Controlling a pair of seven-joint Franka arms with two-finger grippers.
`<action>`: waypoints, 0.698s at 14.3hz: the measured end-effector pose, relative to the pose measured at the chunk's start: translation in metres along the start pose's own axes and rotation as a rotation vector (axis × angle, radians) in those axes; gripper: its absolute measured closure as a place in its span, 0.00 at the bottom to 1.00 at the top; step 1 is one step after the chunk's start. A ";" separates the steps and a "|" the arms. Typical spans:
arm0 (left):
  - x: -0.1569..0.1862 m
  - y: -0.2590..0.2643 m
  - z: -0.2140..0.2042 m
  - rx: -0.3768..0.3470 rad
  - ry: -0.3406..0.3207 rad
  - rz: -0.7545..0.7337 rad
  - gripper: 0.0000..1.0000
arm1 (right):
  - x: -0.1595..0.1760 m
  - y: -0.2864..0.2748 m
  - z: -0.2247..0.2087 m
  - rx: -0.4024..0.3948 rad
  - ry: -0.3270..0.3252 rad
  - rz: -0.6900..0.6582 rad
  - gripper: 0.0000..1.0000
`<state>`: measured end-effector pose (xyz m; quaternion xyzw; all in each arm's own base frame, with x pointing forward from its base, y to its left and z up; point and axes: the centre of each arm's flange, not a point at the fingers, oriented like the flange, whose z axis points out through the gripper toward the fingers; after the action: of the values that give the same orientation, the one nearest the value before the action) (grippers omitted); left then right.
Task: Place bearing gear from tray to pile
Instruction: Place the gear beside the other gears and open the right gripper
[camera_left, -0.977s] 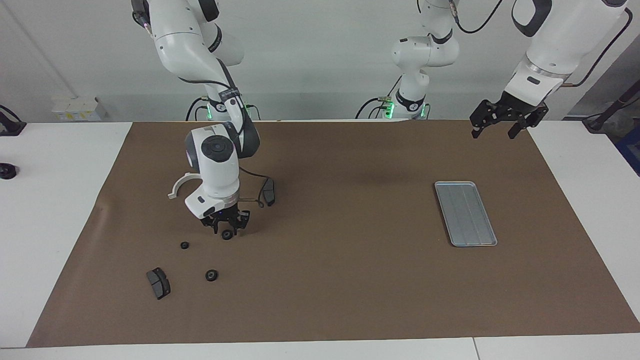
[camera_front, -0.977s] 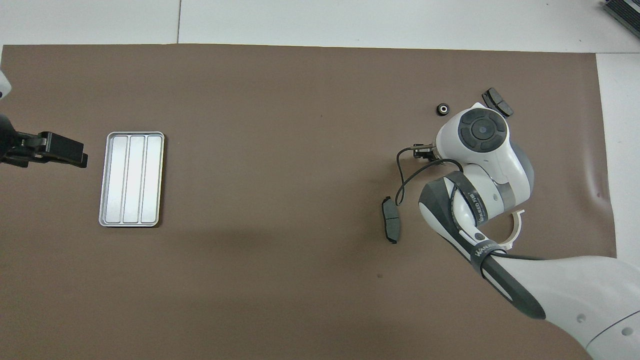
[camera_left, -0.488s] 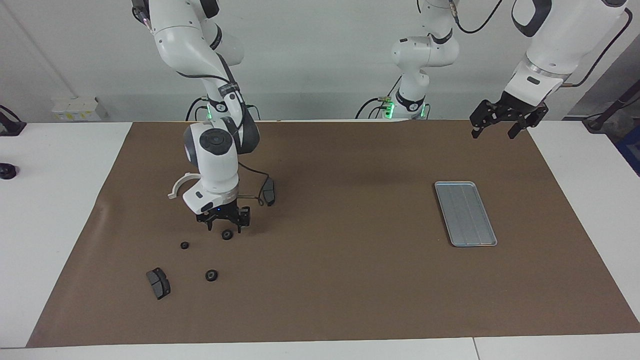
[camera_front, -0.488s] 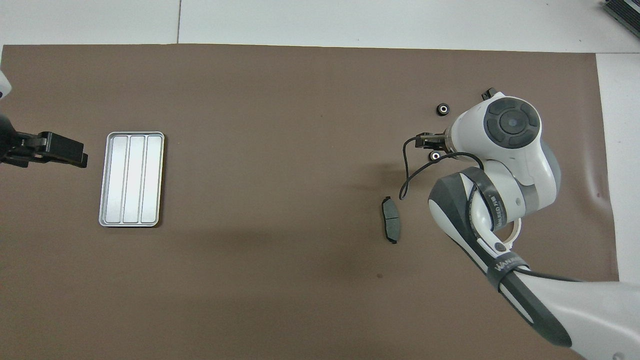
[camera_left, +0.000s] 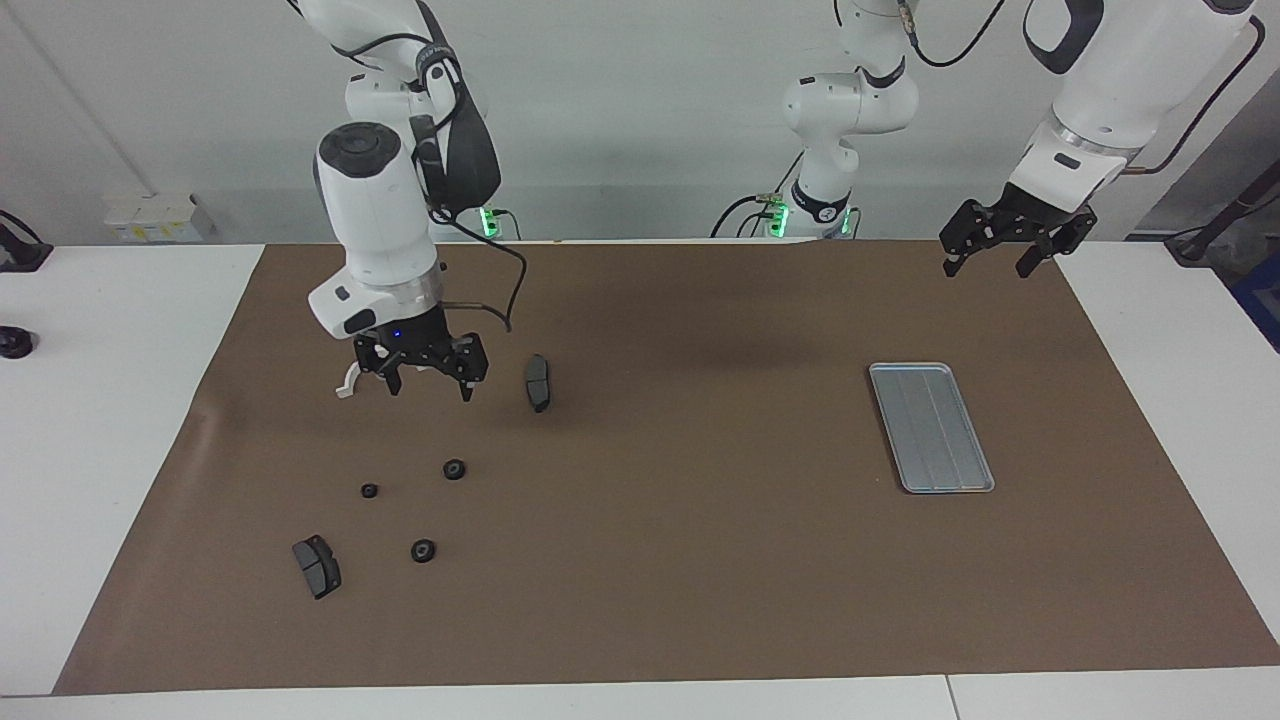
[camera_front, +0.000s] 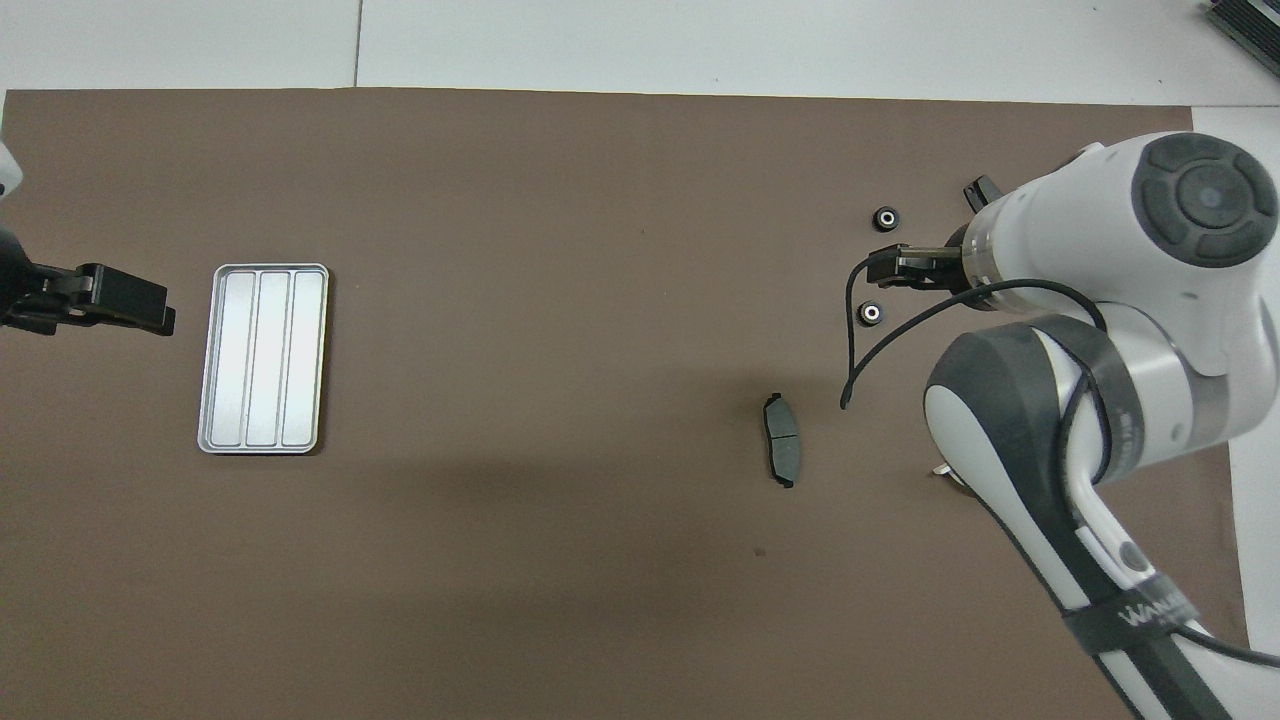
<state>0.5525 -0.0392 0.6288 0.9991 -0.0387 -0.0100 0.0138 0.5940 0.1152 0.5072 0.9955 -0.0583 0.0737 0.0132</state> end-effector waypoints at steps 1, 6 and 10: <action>0.000 0.000 0.000 0.000 0.000 0.000 0.00 | -0.005 0.006 -0.016 0.000 -0.002 -0.001 0.00; 0.000 0.000 0.000 0.000 0.000 0.000 0.00 | -0.028 0.020 -0.069 -0.024 -0.007 0.003 0.00; 0.000 0.000 0.000 0.000 0.000 0.000 0.00 | -0.035 0.036 -0.092 0.032 -0.017 0.060 0.00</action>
<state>0.5525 -0.0392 0.6288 0.9991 -0.0387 -0.0100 0.0138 0.5418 0.0865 0.5931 0.9940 -0.0872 0.0665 -0.0056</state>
